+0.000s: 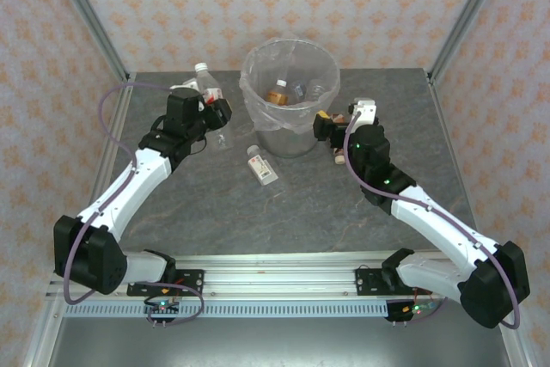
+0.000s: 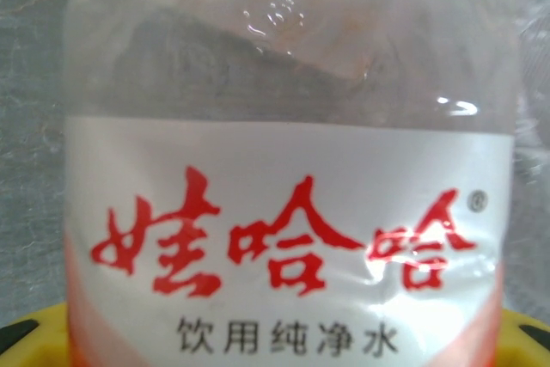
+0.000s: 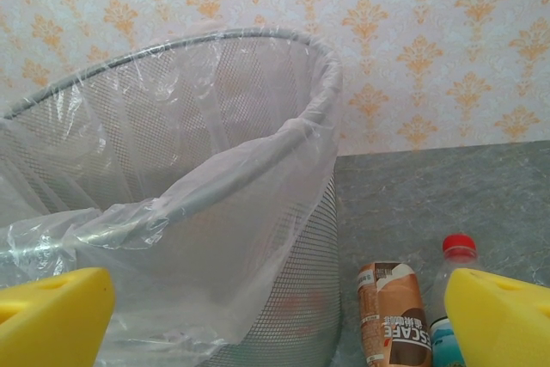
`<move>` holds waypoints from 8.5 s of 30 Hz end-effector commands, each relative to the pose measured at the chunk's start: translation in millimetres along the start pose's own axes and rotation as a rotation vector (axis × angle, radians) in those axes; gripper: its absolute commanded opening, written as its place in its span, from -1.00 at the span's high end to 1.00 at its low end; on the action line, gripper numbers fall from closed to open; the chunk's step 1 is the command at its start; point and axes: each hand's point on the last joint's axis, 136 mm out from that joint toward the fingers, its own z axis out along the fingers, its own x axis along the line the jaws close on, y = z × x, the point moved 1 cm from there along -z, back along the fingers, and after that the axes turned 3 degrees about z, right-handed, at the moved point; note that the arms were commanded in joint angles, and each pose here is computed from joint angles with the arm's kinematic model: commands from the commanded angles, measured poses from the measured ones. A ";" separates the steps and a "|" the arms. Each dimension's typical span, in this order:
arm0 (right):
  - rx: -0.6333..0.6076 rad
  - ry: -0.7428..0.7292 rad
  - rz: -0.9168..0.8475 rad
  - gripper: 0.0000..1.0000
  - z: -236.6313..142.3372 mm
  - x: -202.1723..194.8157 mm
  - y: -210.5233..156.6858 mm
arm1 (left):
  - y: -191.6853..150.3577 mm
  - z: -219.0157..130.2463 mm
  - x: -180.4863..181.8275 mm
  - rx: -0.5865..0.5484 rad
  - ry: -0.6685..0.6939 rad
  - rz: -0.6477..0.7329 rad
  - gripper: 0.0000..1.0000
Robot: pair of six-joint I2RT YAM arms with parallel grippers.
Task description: Put the plastic bottles in the bin
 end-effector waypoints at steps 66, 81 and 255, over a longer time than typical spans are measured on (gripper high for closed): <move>-0.040 -0.085 0.035 -0.98 -27.1 -26.2 2.4 | -41.8 155.7 -162.3 0.262 -0.107 0.387 -0.24; -0.014 -0.113 0.034 -0.98 -18.9 -28.3 -3.2 | -11.2 115.2 -197.4 0.218 -0.247 0.321 -0.75; 0.196 0.332 -0.005 -0.18 109.9 86.6 90.1 | -70.9 -40.8 -69.4 0.113 -0.180 0.342 -1.00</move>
